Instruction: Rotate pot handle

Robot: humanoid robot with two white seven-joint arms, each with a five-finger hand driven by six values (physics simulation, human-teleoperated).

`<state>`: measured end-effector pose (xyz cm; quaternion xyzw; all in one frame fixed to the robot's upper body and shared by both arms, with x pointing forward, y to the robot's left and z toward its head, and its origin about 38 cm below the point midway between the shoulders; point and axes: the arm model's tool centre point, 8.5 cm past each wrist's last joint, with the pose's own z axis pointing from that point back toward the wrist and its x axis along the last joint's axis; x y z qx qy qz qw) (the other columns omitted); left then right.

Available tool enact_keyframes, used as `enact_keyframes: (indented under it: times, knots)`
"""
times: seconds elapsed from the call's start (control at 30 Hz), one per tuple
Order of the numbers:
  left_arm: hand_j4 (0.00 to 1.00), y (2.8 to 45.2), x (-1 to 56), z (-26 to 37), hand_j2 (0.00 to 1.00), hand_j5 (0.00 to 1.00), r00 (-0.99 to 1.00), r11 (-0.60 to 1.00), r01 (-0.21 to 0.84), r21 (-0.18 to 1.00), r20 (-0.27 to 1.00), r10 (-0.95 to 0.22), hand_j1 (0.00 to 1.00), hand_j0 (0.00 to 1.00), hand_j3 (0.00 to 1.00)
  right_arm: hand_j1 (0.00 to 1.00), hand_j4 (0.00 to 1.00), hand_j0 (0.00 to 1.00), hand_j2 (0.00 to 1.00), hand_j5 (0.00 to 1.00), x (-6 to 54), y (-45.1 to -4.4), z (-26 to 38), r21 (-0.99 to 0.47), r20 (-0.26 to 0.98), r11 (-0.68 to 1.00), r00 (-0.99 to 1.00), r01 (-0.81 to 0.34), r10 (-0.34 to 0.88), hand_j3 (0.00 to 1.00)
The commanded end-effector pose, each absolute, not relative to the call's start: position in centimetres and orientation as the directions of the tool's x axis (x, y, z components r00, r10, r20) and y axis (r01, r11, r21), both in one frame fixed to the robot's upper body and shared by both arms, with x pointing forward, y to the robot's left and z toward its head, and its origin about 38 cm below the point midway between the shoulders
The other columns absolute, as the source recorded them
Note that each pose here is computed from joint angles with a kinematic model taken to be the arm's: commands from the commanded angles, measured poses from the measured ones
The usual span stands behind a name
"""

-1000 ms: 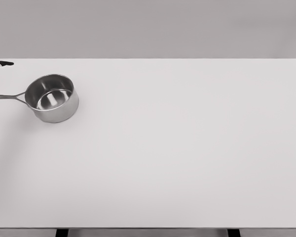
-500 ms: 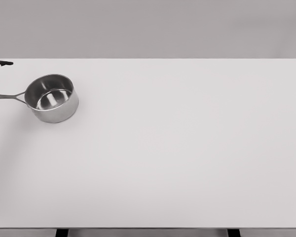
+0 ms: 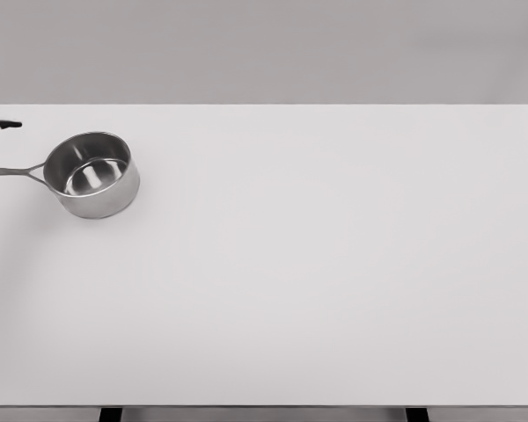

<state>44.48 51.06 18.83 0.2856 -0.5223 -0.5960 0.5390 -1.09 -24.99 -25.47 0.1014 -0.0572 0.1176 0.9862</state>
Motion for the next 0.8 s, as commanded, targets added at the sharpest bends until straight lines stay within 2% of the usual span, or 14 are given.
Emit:
enact_keyframes:
  times: [0.0, 0.27, 0.77]
  knots:
    - [1.0, 51.5, 44.3, 18.0, 1.0, 1.0, -0.233, 0.137, 0.359, 0.923, 0.231, -0.945, 1.0, 1.0, 1.0, 1.0, 1.0, 1.0, 1.0, 1.0, -1.1, -25.0, -25.5, 0.186, 0.137, 0.952, 0.966, -0.244, 0.221, 1.0]
    - [1.0, 50.6, 45.0, 18.1, 1.0, 1.0, -0.246, 0.154, 0.346, 0.925, 0.248, -0.937, 1.0, 1.0, 1.0, 1.0, 1.0, 1.0, 1.0, 1.0, -1.1, -25.0, -25.5, 0.187, 0.137, 0.952, 0.966, -0.244, 0.221, 1.0]
    - [1.0, 52.0, 45.0, 19.2, 1.0, 1.0, -0.212, 0.17, 0.313, 0.934, 0.243, -0.946, 1.0, 1.0, 1.0, 1.0, 1.0, 1.0, 1.0, 1.0, -1.1, -25.0, -25.5, 0.186, 0.137, 0.952, 0.966, -0.244, 0.221, 1.0]
